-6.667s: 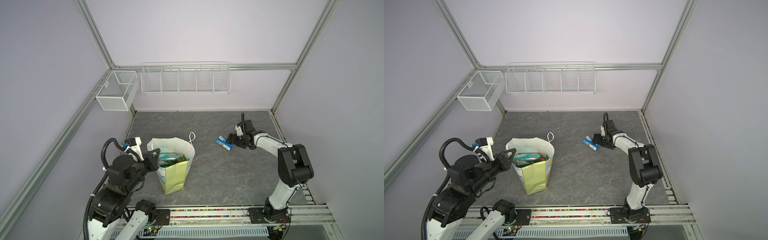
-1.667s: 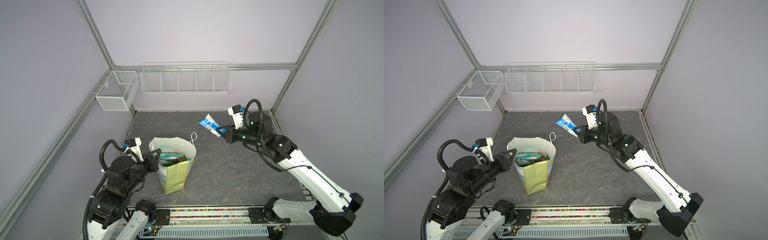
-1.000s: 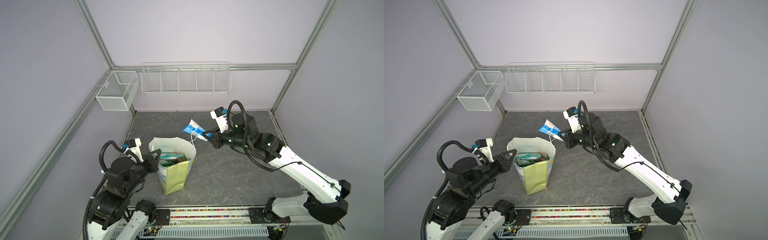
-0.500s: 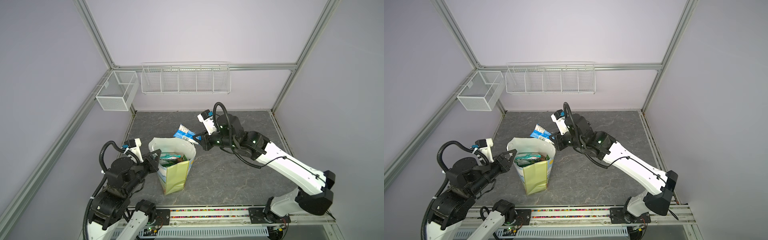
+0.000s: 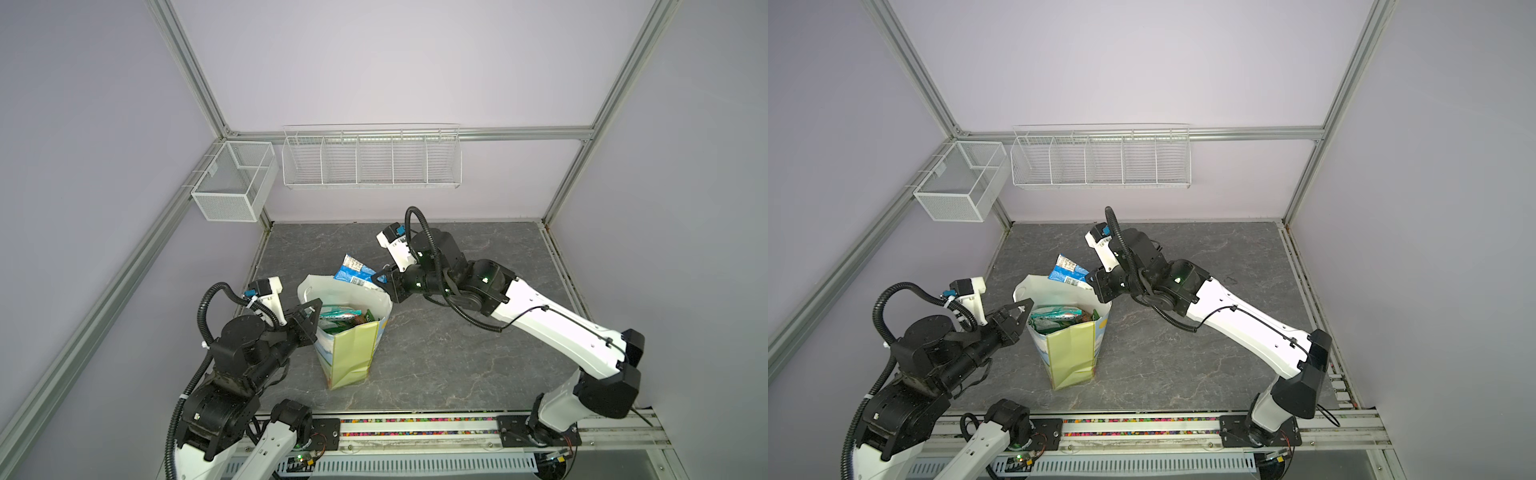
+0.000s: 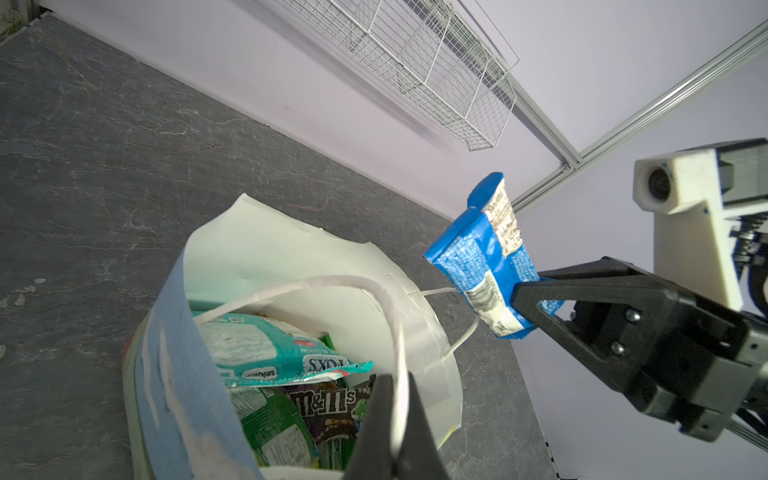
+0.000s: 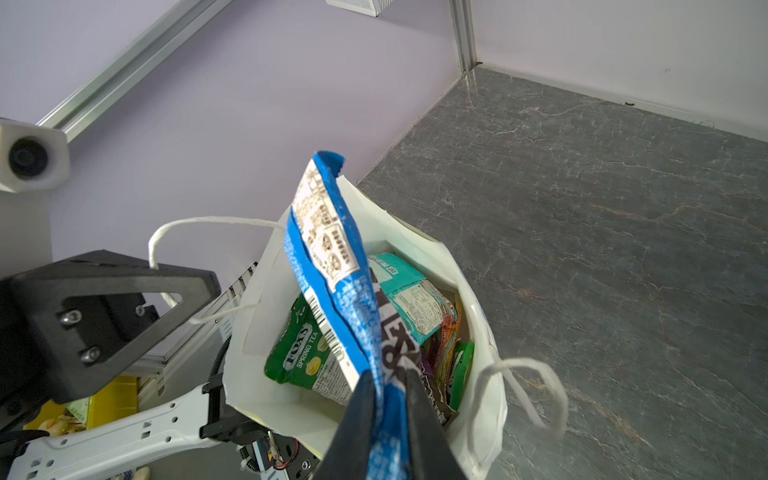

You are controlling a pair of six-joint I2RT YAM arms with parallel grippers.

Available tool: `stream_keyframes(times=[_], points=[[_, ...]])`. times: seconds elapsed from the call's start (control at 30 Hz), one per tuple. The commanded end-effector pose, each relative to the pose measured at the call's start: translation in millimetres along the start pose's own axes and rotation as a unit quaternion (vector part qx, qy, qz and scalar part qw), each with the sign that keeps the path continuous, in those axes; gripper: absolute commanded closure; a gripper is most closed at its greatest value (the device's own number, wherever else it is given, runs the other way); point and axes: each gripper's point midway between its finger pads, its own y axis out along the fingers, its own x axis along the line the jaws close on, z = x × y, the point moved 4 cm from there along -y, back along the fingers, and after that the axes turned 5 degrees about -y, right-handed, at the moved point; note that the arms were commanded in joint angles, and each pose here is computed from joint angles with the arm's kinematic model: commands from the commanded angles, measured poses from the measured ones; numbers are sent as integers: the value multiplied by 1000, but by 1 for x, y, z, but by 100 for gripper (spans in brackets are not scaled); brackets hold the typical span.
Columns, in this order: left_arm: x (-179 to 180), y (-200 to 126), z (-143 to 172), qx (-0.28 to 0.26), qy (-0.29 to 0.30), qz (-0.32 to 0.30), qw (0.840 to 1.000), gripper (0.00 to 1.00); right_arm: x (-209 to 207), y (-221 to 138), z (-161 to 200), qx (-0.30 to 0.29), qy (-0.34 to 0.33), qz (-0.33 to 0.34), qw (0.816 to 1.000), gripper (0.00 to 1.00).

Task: Place the snacks into the paper bag
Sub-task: Place the snack in the paper bag.

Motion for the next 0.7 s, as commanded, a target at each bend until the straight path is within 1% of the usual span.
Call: stream_keyframes(times=[0.0,0.1,0.17,0.2,0.27,0.43,0.53,0.67], points=[[-3,-3,-1,-5,-2,11,1000,100,7,1,-7,-8,-13,-2,1000,80],[-3,-3,-1,-6,-1,11,1000,100,8,4,-7,-4,-14,-2,1000,73],[-3,-4,-2,-7,-1,10,1000,100,8,6,-6,-1,-17,-2,1000,63],[-3,-4,-1,-6,0,10,1000,100,8,6,-5,1,-19,-1,1000,61],[-2,-4,-1,-7,1,8,1000,100,8,5,-4,2,-20,0,1000,58],[0,-4,0,-6,1,7,1000,100,9,0,-6,-2,-23,0,1000,56],[0,-4,0,-7,1,6,1000,100,9,-3,-6,-4,-25,5,1000,51],[1,-5,1,-7,1,6,1000,100,7,-8,-6,-6,-29,14,999,39]])
